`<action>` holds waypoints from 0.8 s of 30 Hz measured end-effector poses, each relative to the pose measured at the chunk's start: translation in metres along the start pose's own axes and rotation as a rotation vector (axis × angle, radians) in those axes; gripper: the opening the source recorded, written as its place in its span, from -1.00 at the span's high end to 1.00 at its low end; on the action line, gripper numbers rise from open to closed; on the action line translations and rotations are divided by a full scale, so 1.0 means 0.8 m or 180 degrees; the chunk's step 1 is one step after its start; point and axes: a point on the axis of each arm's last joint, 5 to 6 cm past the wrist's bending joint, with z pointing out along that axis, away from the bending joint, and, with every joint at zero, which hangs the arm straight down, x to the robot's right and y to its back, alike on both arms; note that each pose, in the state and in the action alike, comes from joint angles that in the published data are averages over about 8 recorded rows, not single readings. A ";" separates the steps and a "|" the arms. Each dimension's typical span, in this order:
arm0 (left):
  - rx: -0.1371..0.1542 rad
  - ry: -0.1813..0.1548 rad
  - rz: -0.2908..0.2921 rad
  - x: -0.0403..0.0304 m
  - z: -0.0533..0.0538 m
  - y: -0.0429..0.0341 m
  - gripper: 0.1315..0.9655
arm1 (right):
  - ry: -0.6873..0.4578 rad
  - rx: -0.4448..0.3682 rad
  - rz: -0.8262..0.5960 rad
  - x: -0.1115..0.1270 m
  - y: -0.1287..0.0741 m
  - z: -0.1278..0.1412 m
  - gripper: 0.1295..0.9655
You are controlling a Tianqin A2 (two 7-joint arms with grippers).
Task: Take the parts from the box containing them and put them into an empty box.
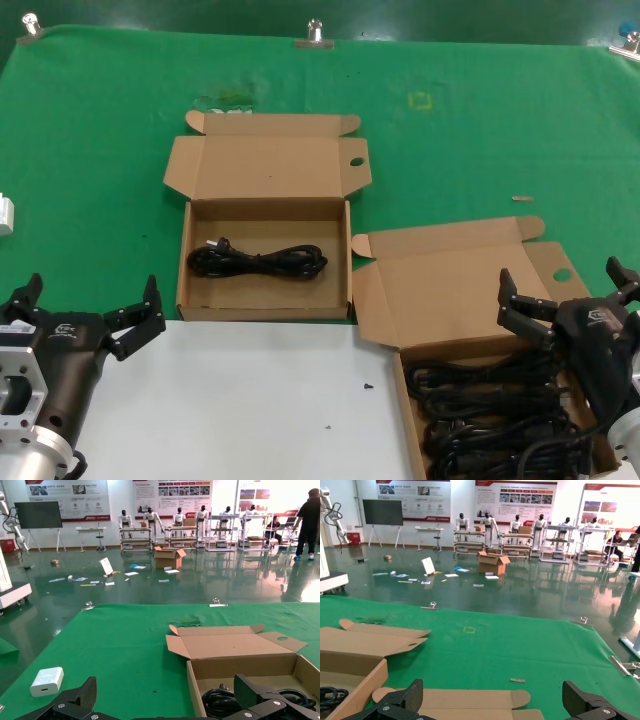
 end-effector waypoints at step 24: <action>0.0000 0.0000 0.0000 0.0000 0.000 0.0000 -1.00 | 0.0000 0.0000 0.0000 0.000 0.000 0.000 -1.00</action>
